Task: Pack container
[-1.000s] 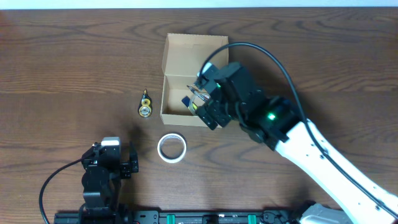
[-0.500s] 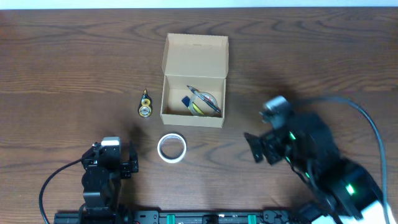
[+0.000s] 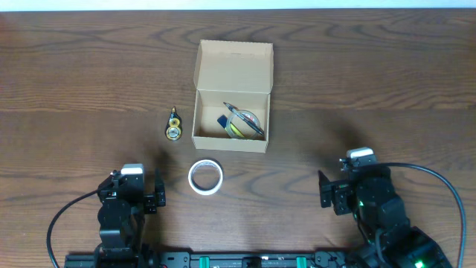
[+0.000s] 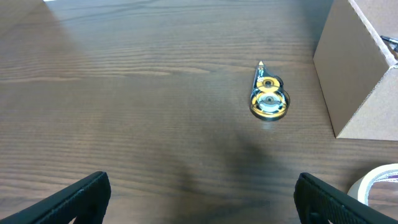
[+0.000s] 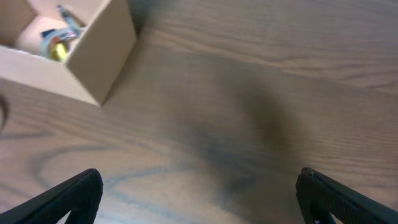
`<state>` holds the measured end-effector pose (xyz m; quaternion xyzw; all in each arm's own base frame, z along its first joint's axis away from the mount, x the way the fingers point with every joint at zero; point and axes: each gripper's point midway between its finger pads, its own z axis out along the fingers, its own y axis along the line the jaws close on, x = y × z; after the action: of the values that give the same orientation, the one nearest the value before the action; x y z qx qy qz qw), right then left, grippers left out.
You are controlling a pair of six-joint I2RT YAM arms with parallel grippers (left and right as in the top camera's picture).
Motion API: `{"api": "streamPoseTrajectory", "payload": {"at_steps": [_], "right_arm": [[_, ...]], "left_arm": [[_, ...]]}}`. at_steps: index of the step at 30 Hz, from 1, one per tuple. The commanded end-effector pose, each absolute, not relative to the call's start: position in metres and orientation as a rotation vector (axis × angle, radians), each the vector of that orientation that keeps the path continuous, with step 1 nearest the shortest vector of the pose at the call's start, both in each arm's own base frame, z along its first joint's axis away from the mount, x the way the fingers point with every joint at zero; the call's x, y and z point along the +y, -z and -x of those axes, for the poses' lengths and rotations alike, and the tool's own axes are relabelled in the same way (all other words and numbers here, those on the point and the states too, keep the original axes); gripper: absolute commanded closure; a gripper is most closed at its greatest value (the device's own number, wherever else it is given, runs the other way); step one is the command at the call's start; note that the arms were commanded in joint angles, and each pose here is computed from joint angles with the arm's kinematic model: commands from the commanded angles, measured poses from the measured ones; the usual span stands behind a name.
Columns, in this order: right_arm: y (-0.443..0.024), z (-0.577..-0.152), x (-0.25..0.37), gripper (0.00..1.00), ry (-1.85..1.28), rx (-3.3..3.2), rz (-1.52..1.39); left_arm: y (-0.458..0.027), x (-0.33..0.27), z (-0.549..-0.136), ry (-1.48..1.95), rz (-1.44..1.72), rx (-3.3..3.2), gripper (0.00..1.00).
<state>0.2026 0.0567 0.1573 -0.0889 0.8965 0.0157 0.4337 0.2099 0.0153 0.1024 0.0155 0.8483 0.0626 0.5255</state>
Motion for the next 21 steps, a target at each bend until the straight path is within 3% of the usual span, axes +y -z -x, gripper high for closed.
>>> {"api": "streamPoseTrajectory", "payload": {"at_steps": [1, 10, 21], "right_arm": [[-0.15, -0.21, 0.044, 0.01, 0.038, 2.205, 0.146], [-0.118, -0.2, 0.053, 0.01, -0.059, 2.192, 0.245], [-0.079, -0.196, 0.03, 0.01, -0.102, 2.155, 0.079]], "left_arm": [[-0.098, 0.018, -0.209, -0.17, -0.037, 2.037, 0.04], [-0.098, 0.018, -0.209, -0.17, -0.037, 2.037, 0.05], [-0.098, 0.018, -0.209, -0.17, -0.037, 2.037, 0.05]]}}
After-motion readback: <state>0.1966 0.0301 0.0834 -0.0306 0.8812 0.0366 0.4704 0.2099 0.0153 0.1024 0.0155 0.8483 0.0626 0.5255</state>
